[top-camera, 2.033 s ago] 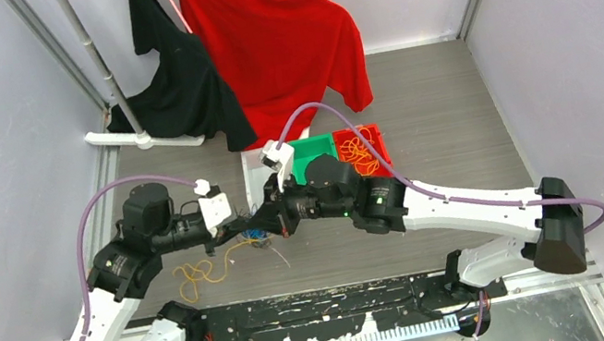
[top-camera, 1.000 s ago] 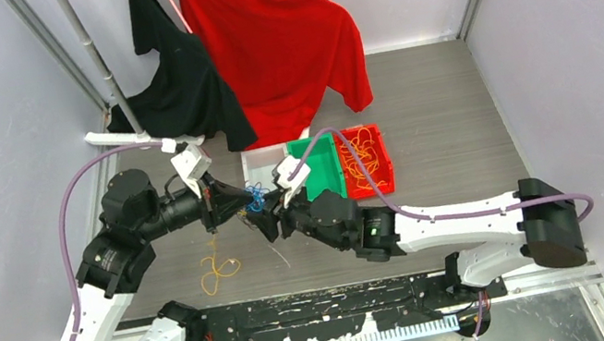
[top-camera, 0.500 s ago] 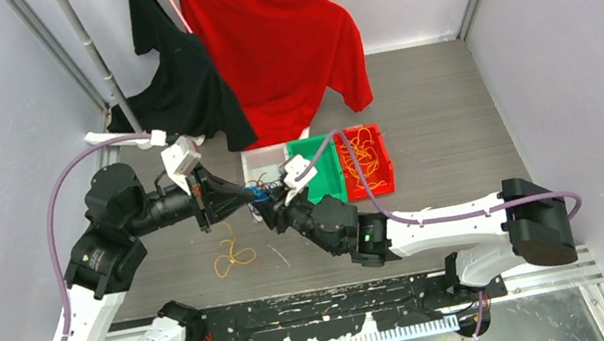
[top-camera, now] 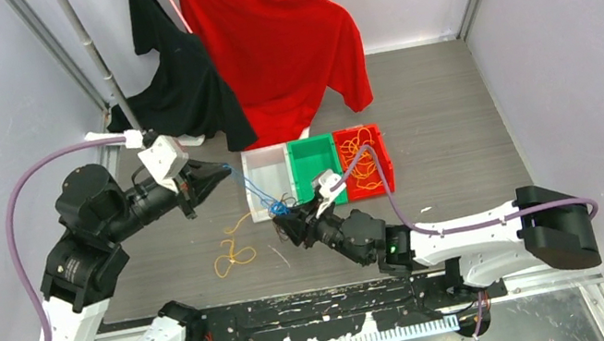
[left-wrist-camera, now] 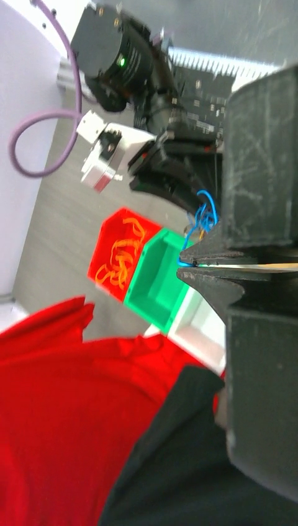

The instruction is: Untangle the cables

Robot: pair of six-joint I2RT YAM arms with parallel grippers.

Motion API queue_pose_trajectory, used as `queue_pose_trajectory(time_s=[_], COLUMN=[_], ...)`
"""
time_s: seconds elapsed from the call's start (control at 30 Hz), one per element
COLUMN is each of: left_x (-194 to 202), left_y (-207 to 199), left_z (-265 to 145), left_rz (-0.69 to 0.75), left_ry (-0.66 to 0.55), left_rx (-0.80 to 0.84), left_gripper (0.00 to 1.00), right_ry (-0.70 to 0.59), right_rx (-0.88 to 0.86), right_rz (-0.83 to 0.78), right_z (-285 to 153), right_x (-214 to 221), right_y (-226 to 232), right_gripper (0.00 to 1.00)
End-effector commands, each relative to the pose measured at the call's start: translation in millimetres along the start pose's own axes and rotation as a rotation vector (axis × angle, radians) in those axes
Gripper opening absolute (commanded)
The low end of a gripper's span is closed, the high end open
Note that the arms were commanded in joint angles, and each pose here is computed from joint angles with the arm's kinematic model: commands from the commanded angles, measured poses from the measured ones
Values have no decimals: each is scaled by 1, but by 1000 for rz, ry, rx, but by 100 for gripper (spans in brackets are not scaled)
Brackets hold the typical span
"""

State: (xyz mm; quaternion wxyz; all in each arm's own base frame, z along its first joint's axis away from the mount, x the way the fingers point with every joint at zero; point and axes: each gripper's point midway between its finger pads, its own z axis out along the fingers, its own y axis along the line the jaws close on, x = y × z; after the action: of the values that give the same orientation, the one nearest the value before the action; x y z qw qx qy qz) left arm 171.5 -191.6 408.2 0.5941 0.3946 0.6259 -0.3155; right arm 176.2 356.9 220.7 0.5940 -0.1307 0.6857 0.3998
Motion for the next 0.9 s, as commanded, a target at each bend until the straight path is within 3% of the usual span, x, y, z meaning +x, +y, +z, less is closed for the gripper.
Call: queue_pose_trajectory(time_s=[0.0, 0.17, 0.37, 0.87], left_x=[-69, -69, -67, -156], left_y=[23, 36, 65, 91], left_z=[-25, -30, -39, -79], left_rz=[271, 342, 428, 753], left_ry=[-197, -178, -163, -355], left_rx=[-167, -239, -402, -672], left_gripper=[0, 0, 0, 0], right_ry=[94, 94, 62, 228], right_rx=[19, -15, -59, 15], right_rz=[-4, 26, 51, 16], right_z=[-11, -17, -25, -54], right_x=[32, 33, 12, 69], right_y=[-14, -11, -2, -39], right_gripper=[35, 41, 35, 40])
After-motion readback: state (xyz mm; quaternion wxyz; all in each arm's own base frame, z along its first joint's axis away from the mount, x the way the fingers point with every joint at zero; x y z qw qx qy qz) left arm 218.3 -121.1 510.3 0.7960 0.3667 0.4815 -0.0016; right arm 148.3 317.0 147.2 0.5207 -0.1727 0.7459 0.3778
